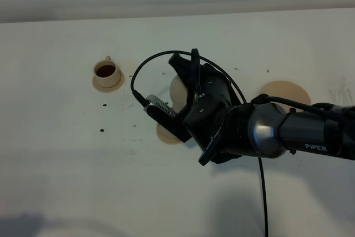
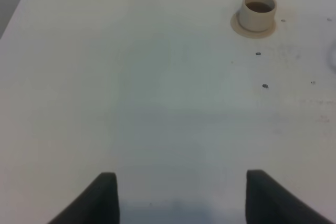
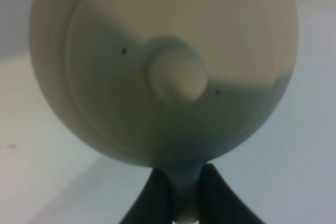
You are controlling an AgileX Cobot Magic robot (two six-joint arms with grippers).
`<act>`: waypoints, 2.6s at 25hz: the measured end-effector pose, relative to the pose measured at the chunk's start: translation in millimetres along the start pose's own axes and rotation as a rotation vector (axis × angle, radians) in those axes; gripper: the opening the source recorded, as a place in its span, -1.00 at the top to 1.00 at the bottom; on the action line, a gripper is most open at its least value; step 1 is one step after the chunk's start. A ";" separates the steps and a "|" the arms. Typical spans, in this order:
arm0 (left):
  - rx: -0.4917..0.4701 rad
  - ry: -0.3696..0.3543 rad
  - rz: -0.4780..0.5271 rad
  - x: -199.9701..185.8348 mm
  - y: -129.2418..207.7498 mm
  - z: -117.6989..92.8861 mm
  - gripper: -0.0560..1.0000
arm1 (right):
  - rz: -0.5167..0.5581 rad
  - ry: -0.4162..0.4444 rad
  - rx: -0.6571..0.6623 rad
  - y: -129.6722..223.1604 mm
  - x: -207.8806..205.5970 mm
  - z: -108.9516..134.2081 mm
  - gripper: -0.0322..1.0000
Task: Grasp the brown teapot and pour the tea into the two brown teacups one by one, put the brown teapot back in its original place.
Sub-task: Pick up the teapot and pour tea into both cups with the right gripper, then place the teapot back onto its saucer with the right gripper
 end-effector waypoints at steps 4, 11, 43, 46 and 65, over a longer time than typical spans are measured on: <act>0.000 0.000 0.000 0.0 0.0 0.0 -0.10 | 0.022 -0.031 0.073 2.7 -0.1 4.2 0.69; 0.000 0.000 0.000 0.0 0.0 0.0 -0.10 | 0.003 -0.129 0.192 -1.3 -1.2 16.6 0.69; 0.000 0.000 0.000 0.0 0.0 0.0 -0.10 | -0.267 -0.806 1.345 -14.4 -93.4 34.1 0.69; 0.000 0.000 0.000 0.0 0.0 0.0 -0.10 | -0.301 -0.796 1.382 -17.8 -92.5 29.0 0.69; 0.000 0.000 0.000 0.0 0.0 0.0 -0.10 | -0.172 -0.803 1.506 16.4 -88.4 52.5 0.69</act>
Point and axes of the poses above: a point on each arm's last joint axis where the gripper is mounted, x pointing out along that axis toward the gripper, z along the wrist's bending axis when the last joint is at zero, y = z × x, the point moved 4 cm from there along x, pointing out along that axis toward the gripper, and after that the axes turned 11 degrees about -x, right-handed, at the moved point
